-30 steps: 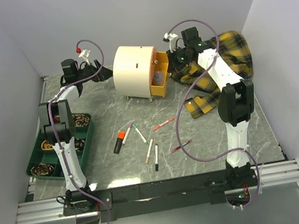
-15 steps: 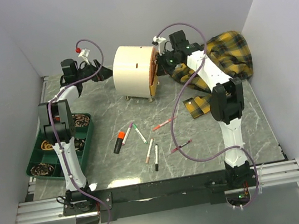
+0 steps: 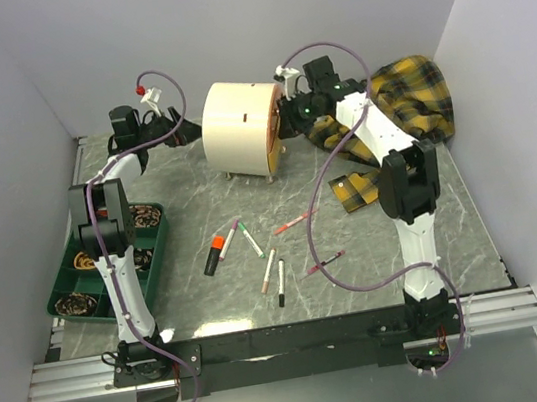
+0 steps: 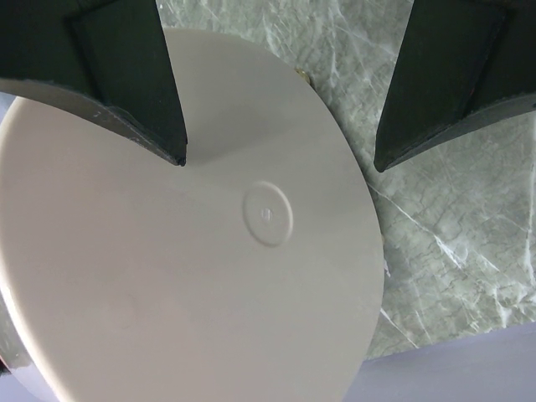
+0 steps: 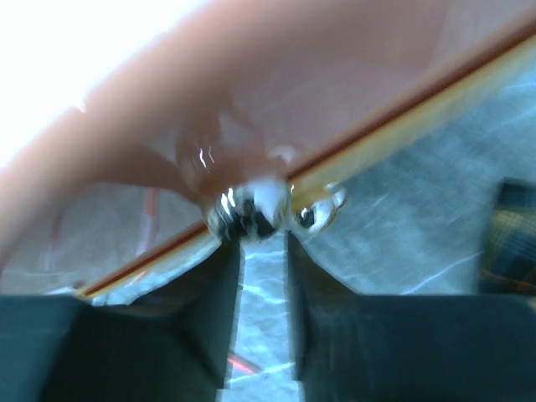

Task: Sort the stationery into containers
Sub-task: Close the drawer in the storage box, then open the drawer in the storage box.

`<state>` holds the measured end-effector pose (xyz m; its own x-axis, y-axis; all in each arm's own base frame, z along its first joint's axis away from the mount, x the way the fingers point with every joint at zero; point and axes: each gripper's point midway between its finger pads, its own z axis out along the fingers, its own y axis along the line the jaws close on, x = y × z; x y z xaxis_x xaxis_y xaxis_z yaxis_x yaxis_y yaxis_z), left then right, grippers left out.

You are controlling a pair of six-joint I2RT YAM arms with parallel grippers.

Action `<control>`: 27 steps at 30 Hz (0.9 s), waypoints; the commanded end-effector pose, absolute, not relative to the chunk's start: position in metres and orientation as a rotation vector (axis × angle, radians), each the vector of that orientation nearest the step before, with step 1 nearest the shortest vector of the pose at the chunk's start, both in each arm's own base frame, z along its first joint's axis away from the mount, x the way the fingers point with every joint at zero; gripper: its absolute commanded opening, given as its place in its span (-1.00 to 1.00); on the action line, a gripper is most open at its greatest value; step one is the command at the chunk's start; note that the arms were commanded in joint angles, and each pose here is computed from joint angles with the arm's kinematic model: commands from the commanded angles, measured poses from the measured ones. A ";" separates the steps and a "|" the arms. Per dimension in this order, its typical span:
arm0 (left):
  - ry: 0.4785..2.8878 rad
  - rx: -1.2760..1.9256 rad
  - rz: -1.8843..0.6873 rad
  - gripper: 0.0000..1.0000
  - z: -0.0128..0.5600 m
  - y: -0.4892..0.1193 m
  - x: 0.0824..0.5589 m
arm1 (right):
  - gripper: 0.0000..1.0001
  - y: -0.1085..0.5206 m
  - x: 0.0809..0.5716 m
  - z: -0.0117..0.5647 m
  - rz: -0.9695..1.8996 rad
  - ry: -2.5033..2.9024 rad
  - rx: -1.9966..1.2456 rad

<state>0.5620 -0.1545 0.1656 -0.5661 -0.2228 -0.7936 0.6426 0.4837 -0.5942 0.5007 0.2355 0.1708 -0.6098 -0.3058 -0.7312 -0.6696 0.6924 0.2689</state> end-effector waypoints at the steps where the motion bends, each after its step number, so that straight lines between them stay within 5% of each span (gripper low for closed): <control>1: 1.782 0.407 -1.173 0.99 0.189 -0.151 0.563 | -0.14 0.192 0.483 0.203 0.756 2.250 -0.537; 5: 1.797 0.392 -1.144 0.99 0.189 -0.140 0.562 | -0.02 0.156 0.467 0.220 1.159 2.229 -0.174; 13: 1.865 0.391 -1.175 0.99 0.175 -0.139 0.550 | 0.01 0.176 0.455 0.256 1.672 2.086 -0.099; 27: 1.983 0.488 -1.084 0.99 0.157 -0.145 0.563 | 0.08 0.179 0.521 0.260 1.724 1.988 -0.076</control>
<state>0.5616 -0.1442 0.1625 -0.6134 -0.0908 -0.7846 0.6308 0.5414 -0.5559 0.5134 0.1815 0.2338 -0.8946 0.2738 -0.3533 -0.2979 0.2239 0.9280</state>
